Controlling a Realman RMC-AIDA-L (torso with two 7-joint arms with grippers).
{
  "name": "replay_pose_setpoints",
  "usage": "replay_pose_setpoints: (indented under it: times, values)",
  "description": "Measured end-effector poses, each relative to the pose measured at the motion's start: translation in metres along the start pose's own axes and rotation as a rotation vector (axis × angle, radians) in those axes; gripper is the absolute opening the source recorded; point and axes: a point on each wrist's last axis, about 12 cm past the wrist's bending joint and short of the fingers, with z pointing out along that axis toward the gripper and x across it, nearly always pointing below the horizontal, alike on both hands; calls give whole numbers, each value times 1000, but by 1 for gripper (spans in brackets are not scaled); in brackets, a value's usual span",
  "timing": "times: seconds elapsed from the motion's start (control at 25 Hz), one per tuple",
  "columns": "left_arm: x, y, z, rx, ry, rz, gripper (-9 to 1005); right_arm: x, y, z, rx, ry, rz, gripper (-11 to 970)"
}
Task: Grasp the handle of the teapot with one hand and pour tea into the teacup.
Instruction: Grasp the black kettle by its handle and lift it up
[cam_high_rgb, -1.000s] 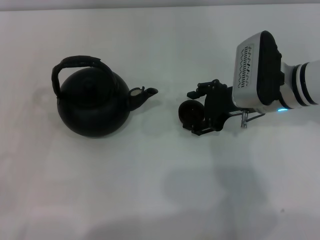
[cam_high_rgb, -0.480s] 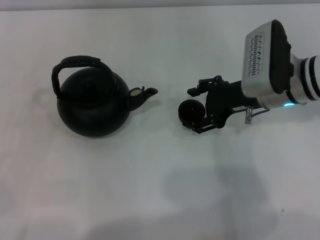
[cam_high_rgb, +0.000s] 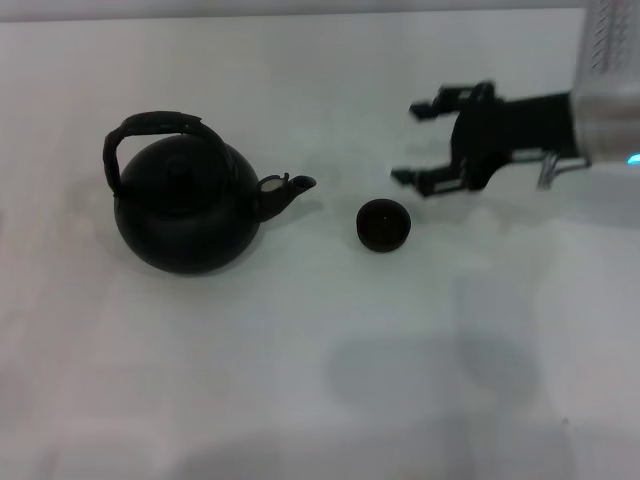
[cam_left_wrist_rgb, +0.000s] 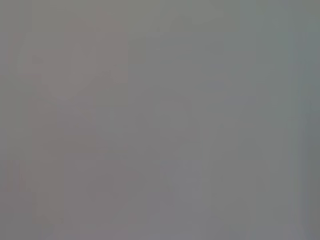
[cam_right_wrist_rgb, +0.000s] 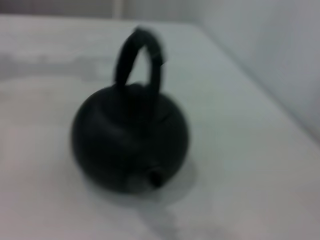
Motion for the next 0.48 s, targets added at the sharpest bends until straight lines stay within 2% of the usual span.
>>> replay_pose_setpoints:
  times: [0.12, 0.2, 0.48]
  values:
    - [1, -5, -2, 31, 9, -7, 602, 4, -10, -21, 75, -95, 31, 860]
    - [2, -8, -3, 57, 19, -12, 600, 6, -12, -27, 97, -121, 40, 860]
    - [5, -24, -9, 127, 28, -56, 596, 32, -25, -72, 325, -300, 112, 857]
